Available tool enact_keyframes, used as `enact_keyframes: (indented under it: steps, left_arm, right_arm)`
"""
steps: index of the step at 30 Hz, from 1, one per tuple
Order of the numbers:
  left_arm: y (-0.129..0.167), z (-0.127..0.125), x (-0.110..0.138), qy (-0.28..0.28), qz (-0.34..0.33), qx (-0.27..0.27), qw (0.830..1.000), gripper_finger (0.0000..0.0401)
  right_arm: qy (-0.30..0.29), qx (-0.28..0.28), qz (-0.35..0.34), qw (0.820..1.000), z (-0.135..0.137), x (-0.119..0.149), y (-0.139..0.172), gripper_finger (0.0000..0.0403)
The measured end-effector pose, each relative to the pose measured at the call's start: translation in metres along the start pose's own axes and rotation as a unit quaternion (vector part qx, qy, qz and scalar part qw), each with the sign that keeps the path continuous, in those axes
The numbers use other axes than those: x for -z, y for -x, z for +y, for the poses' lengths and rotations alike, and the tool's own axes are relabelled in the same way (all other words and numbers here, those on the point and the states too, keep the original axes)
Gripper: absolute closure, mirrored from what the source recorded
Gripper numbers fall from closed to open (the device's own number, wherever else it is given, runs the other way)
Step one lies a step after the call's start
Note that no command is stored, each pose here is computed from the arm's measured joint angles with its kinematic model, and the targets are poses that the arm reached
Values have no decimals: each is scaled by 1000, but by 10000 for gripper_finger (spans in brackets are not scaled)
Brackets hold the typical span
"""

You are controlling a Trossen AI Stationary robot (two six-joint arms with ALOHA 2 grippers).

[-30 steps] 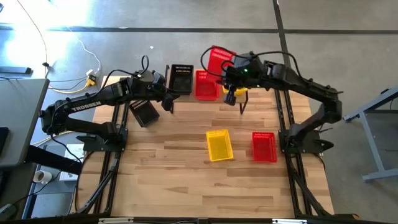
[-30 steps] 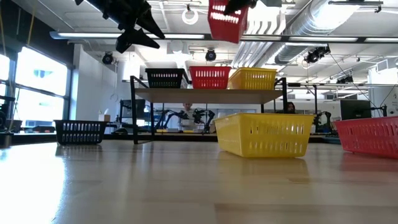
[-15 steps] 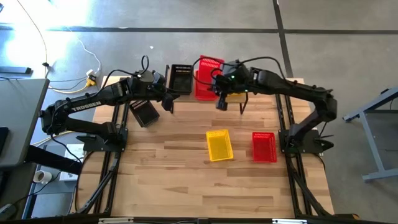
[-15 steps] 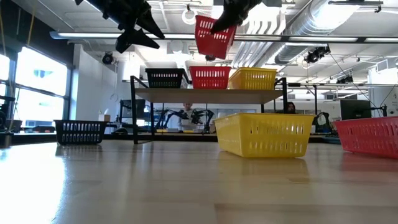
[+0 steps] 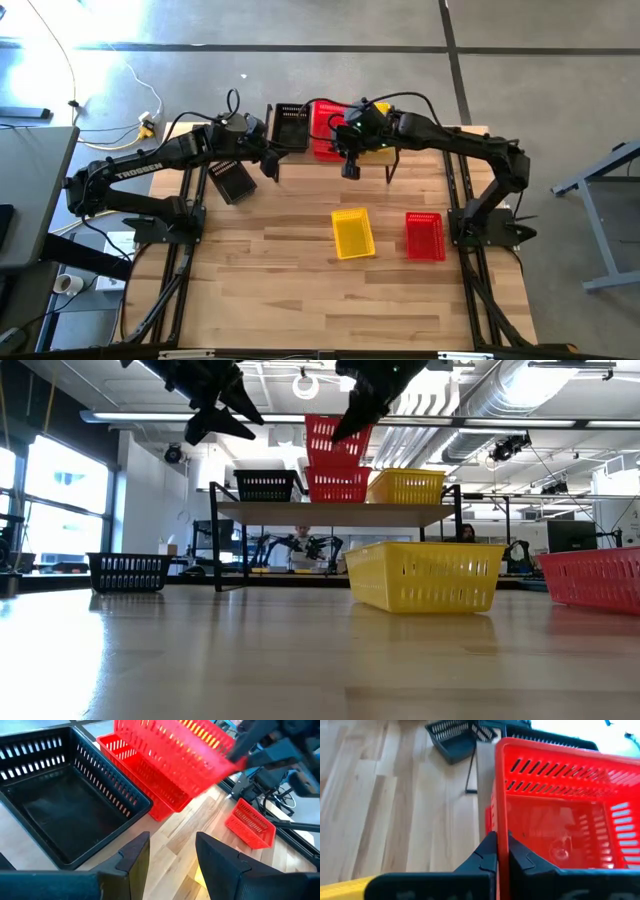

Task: Stack baskets on shelf by color
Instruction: Stack the left red basket on top of the red basket on the shelf

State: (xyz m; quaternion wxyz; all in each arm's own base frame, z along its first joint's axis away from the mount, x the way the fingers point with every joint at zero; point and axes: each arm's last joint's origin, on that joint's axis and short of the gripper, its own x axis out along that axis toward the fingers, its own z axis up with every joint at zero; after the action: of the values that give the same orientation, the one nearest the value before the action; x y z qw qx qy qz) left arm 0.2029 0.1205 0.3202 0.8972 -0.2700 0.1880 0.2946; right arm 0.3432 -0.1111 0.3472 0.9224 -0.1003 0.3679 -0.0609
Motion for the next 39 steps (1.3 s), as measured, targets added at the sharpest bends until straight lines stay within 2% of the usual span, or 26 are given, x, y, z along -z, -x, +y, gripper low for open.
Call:
enact_keyframes:
  steps: [9, 19, 39]
  left_arm:
    - [0, 0, 0, -5, 2, -2, 1000, 252]
    - [0, 1, 1, -5, 6, -4, 1000, 252]
    - [0, 1, 1, -9, 6, -4, 1000, 252]
  right_arm:
    - [3, -16, 18, 1000, -3, 6, -12, 403]
    - [4, -6, 29, 1000, -16, 13, -21, 403]
    - [19, 4, 49, 999, -22, 18, -22, 395]
